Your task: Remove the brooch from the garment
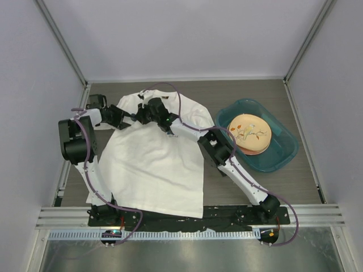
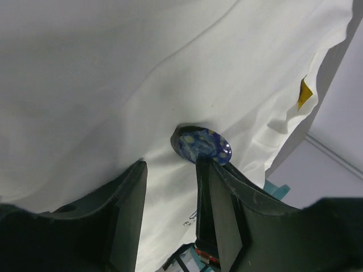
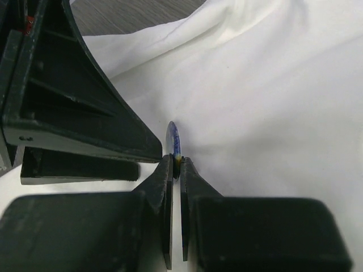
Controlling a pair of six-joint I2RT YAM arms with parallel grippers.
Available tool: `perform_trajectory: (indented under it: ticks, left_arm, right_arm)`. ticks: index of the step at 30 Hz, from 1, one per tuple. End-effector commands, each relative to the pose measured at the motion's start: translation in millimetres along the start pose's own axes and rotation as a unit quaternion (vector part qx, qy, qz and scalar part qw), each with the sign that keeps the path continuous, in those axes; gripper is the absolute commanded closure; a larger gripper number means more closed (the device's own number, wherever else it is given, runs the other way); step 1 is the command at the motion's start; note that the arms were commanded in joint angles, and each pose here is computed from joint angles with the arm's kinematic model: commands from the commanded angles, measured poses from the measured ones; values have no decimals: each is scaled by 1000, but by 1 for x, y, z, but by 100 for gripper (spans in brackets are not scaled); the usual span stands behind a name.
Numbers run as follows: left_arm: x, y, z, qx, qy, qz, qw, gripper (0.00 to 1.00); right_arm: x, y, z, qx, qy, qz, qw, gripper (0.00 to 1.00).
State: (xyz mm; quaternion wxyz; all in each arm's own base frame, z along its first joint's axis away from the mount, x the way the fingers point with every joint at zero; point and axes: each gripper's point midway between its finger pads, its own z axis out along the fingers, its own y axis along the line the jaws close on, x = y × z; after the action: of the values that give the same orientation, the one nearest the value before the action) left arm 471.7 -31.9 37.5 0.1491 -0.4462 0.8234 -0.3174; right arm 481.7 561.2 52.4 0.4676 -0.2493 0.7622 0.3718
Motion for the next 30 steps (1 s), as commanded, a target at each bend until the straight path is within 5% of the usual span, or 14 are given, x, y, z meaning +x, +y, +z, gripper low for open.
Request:
perform_trajectory:
  ticks: [1, 10, 30]
  left_arm:
    - [-11, -46, -28, 88, -34, 9, 995, 48]
    - [-10, -54, -34, 134, -36, 2, 990, 40]
    - [1, -26, -17, -4, -46, 72, 996, 49]
  right_arm:
    - [-24, 36, -12, -4, -7, -62, 998, 99]
    - [-19, 36, -15, -6, -5, -66, 998, 99]
    - [-33, 33, -30, 69, -30, -171, 982, 99]
